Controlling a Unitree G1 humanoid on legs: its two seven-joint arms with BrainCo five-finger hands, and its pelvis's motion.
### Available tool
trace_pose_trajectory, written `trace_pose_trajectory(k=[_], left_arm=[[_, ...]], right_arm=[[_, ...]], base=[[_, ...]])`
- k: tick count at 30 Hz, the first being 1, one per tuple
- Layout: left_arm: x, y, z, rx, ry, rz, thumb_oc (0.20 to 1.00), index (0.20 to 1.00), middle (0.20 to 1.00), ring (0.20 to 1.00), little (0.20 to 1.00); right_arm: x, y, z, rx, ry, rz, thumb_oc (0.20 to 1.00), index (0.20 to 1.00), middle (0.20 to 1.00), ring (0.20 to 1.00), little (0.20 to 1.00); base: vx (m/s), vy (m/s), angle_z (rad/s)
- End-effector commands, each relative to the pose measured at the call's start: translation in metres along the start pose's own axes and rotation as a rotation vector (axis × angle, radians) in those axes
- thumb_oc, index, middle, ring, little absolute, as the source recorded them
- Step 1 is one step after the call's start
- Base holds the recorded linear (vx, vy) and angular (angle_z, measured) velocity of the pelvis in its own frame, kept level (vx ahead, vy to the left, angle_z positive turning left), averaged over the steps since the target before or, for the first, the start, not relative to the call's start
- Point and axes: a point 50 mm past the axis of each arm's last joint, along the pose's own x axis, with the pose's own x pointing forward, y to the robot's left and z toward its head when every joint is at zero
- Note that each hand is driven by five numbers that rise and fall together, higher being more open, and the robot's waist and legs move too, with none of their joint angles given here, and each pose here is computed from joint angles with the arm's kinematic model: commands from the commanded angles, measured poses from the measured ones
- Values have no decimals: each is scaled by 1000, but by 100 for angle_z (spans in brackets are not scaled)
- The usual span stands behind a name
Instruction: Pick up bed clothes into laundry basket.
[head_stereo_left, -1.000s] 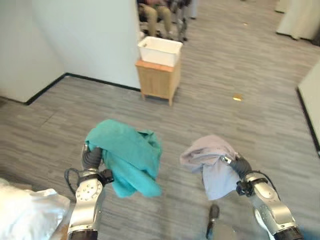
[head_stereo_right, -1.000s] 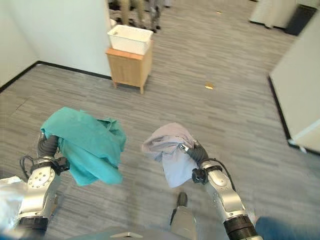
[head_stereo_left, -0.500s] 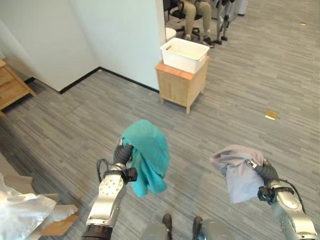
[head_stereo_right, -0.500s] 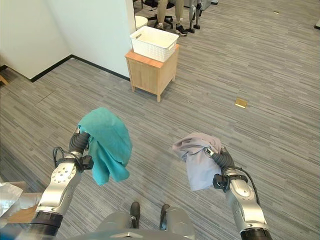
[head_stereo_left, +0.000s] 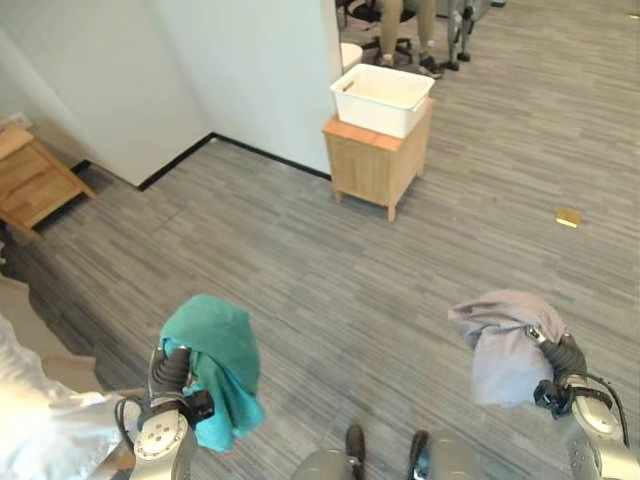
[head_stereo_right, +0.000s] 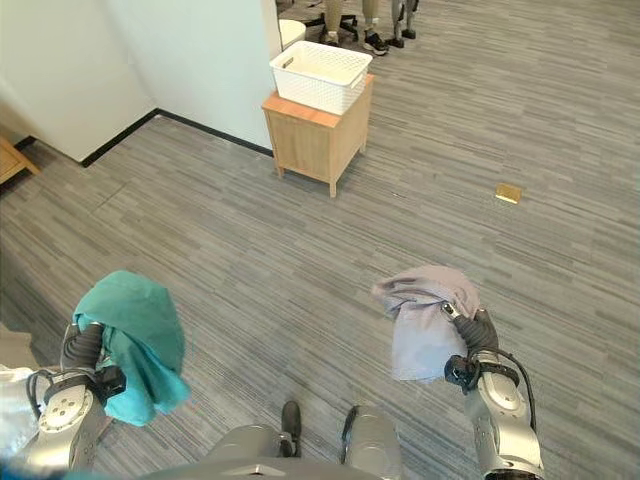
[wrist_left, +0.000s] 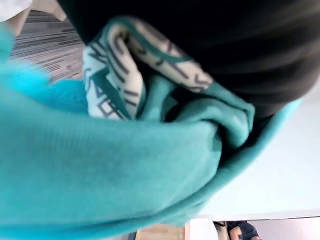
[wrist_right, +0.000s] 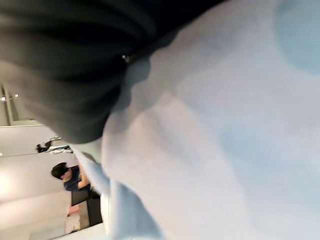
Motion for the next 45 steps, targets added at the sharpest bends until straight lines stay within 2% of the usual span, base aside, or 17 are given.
trace_pose_trajectory(k=[1, 9, 14, 18, 22, 33, 38, 45], left_arm=[[12, 17, 44, 1, -210, 53, 200, 200, 200, 200, 200], [11, 18, 35, 27, -178, 57, 200, 200, 200, 200, 200], [7, 11, 31, -107, -160, 71, 200, 200, 200, 200, 200], [7, 3, 30, -125, -154, 36, 200, 200, 200, 200, 200], [12, -4, 25, -126, -131, 23, 200, 200, 200, 200, 200], [10, -3, 27, -139, -145, 33, 200, 200, 200, 200, 200], [17, 6, 39, -87, -178, 53, 200, 200, 200, 200, 200], [16, 19, 47, -53, -209, 74, 200, 200, 200, 200, 200]], right_arm=[[6, -5, 26, -2, -149, -29, 200, 200, 200, 200, 200], [0, -11, 24, -38, -133, -22, 200, 200, 200, 200, 200], [13, -15, 44, -12, -201, -62, 200, 200, 200, 200, 200], [11, -19, 43, 9, -206, -89, 200, 200, 200, 200, 200], [13, -18, 43, -53, -191, -75, 200, 200, 200, 200, 200], [14, -8, 38, -36, -177, -49, 200, 200, 200, 200, 200], [17, 7, 42, -31, -203, -10, 200, 200, 200, 200, 200], [15, 9, 30, -29, -151, -12, 200, 200, 200, 200, 200]], base=[[581, -132, 43], [541, -152, 52], [496, -386, 40], [438, -147, -9], [438, 121, 11], [321, 133, -22], [230, 248, -37], [300, 128, -22]])
